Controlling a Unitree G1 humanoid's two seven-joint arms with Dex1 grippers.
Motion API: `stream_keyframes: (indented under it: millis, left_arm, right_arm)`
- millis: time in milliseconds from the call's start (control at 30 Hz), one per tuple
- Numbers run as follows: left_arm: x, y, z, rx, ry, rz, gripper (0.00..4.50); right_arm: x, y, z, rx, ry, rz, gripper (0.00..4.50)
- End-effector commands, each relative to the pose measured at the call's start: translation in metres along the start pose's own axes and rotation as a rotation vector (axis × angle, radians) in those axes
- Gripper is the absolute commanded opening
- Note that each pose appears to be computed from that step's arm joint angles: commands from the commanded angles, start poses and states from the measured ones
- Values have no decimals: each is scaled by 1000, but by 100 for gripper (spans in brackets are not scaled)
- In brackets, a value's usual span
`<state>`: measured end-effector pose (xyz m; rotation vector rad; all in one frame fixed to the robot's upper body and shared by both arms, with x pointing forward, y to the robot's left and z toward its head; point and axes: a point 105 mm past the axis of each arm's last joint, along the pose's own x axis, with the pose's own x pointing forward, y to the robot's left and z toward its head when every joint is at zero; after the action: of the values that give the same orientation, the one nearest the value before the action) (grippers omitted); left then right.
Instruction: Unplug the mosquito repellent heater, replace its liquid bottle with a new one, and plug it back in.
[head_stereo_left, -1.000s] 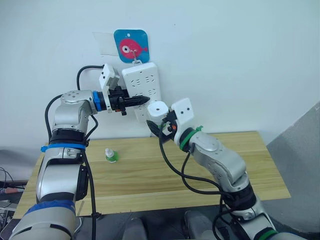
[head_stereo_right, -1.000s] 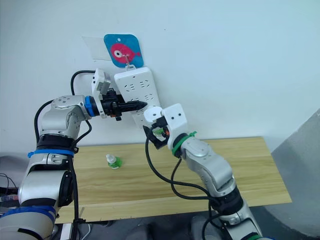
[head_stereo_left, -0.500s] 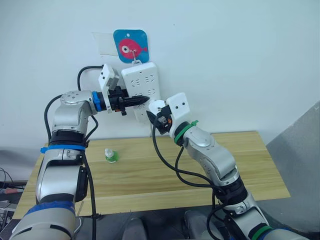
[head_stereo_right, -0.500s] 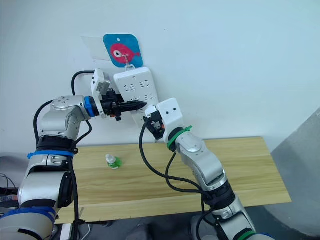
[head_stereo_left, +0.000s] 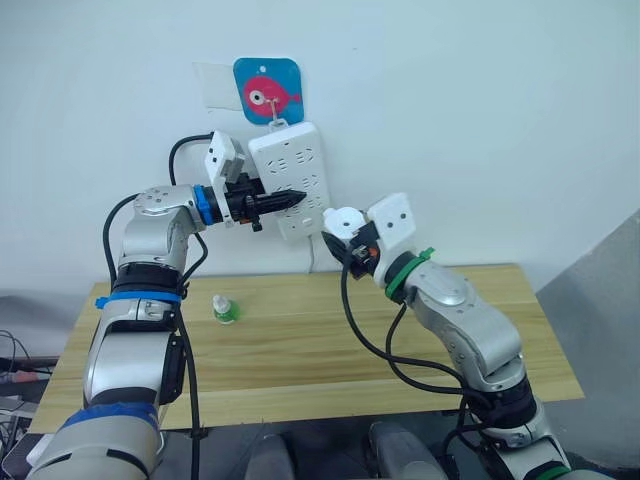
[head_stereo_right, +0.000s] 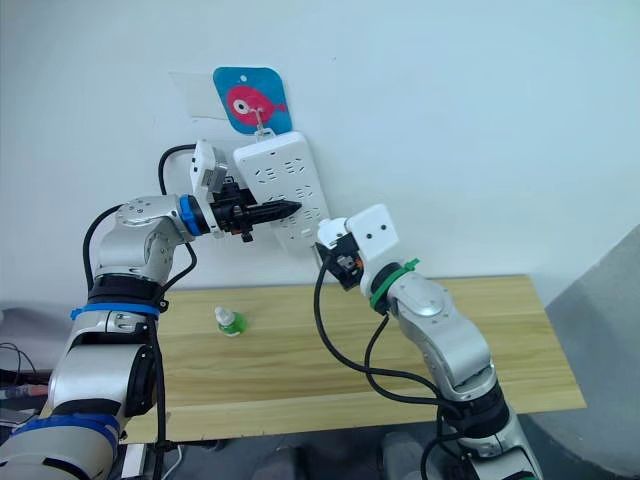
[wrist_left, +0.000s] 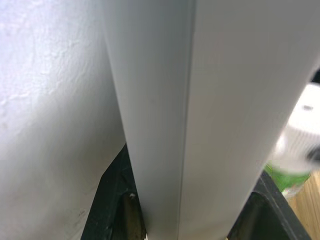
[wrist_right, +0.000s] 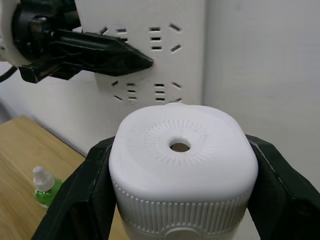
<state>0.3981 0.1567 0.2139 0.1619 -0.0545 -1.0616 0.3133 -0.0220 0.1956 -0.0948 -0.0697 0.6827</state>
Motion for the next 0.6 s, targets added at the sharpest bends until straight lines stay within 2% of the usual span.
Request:
stream_keyframes:
  millis: [33,100,233,333,400,500,600]
  left_arm:
    - [-12,15,-11,-7,37,124,135]
    - [-13,14,-11,-21,30,111,206]
    - [-21,8,-15,-47,19,85,313]
    - [-36,4,-35,-57,65,106,403]
    - [-46,-2,-51,-68,97,133,448]
    - [-57,-15,-70,-93,122,157,448]
    - [-65,-43,-84,-126,118,167,448]
  right_arm:
    - [-11,2,20,14,-84,28,302]
    - [-16,-1,18,36,-86,27,302]
    - [-26,-16,14,125,-114,10,302]
    - [-32,-30,10,227,-157,-10,302]
    - [-35,-38,6,307,-183,-15,302]
    - [-38,-46,1,385,-209,-10,302]
    - [-41,-60,-12,468,-221,-35,302]
